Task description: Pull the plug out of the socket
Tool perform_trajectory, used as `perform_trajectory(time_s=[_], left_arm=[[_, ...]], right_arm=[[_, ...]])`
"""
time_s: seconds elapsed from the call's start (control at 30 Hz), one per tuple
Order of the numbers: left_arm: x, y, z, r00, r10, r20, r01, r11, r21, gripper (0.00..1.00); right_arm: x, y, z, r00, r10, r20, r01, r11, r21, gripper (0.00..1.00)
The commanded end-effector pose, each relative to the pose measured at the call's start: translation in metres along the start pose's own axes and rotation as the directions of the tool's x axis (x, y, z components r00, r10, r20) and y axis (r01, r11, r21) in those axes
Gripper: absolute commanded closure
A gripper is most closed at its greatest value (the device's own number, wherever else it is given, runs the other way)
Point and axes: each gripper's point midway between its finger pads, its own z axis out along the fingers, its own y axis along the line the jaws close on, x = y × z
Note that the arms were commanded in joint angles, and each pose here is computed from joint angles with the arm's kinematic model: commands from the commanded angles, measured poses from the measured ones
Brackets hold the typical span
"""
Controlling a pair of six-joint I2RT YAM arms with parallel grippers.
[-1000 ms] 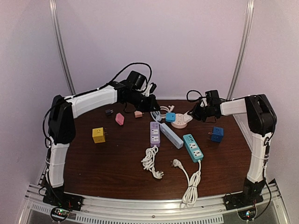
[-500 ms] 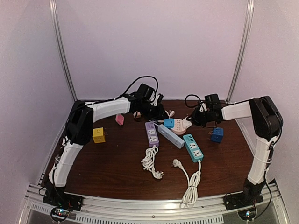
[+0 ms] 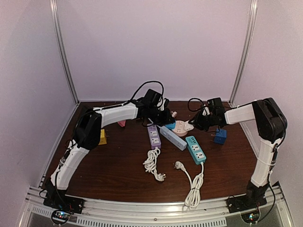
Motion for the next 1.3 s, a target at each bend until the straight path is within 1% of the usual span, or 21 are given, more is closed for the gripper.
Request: perform_trajectory(time_s=[0.0, 0.07, 0.17, 0.43, 0.57, 0.67, 0.83, 0.97, 1.1, 1.27], left_arm=[[-0.004, 0.007, 0.012, 1.000, 0.004, 0.028, -0.003, 1.000, -0.010, 0.88], [-0.002, 0.012, 0.014, 1.000, 0.002, 0.027, -0.001, 1.000, -0.026, 0.88], [-0.001, 0.016, 0.016, 1.000, 0.001, 0.029, 0.000, 0.999, -0.042, 0.89], [0.008, 0.023, 0.024, 1.000, 0.026, 0.016, -0.024, 0.993, -0.115, 0.90], [0.015, 0.032, 0.024, 1.000, 0.028, 0.002, -0.028, 0.986, -0.166, 0.92], [0.021, 0.036, 0.025, 1.000, 0.028, -0.011, -0.030, 0.982, -0.187, 0.92], [0.025, 0.040, 0.027, 1.000, 0.021, -0.017, -0.025, 0.979, -0.202, 0.93], [0.027, 0.042, 0.027, 1.000, 0.017, -0.020, -0.020, 0.978, -0.208, 0.93], [0.029, 0.042, 0.028, 1.000, 0.018, -0.024, -0.022, 0.978, -0.207, 0.93], [0.035, 0.036, 0.033, 0.999, 0.035, -0.034, -0.041, 0.978, -0.203, 0.92]], right_arm=[[0.044, -0.019, 0.005, 0.992, 0.024, -0.127, -0.017, 0.998, 0.059, 0.70], [0.046, -0.019, 0.004, 0.991, 0.024, -0.133, -0.016, 0.998, 0.056, 0.67], [0.044, -0.016, 0.004, 0.993, 0.016, -0.121, -0.012, 0.999, 0.035, 0.67], [0.048, -0.009, -0.001, 0.990, 0.042, -0.132, -0.043, 0.999, -0.011, 0.65], [0.051, -0.009, -0.002, 0.988, 0.056, -0.144, -0.061, 0.998, -0.030, 0.62], [0.053, -0.006, -0.002, 0.985, 0.065, -0.157, -0.074, 0.996, -0.054, 0.57], [0.053, -0.004, -0.004, 0.985, 0.070, -0.157, -0.081, 0.994, -0.070, 0.57], [0.050, -0.001, -0.006, 0.983, 0.093, -0.157, -0.111, 0.988, -0.106, 0.60], [0.047, 0.002, -0.008, 0.981, 0.114, -0.154, -0.136, 0.981, -0.139, 0.72], [0.046, 0.006, -0.009, 0.977, 0.136, -0.163, -0.165, 0.970, -0.181, 0.79]])
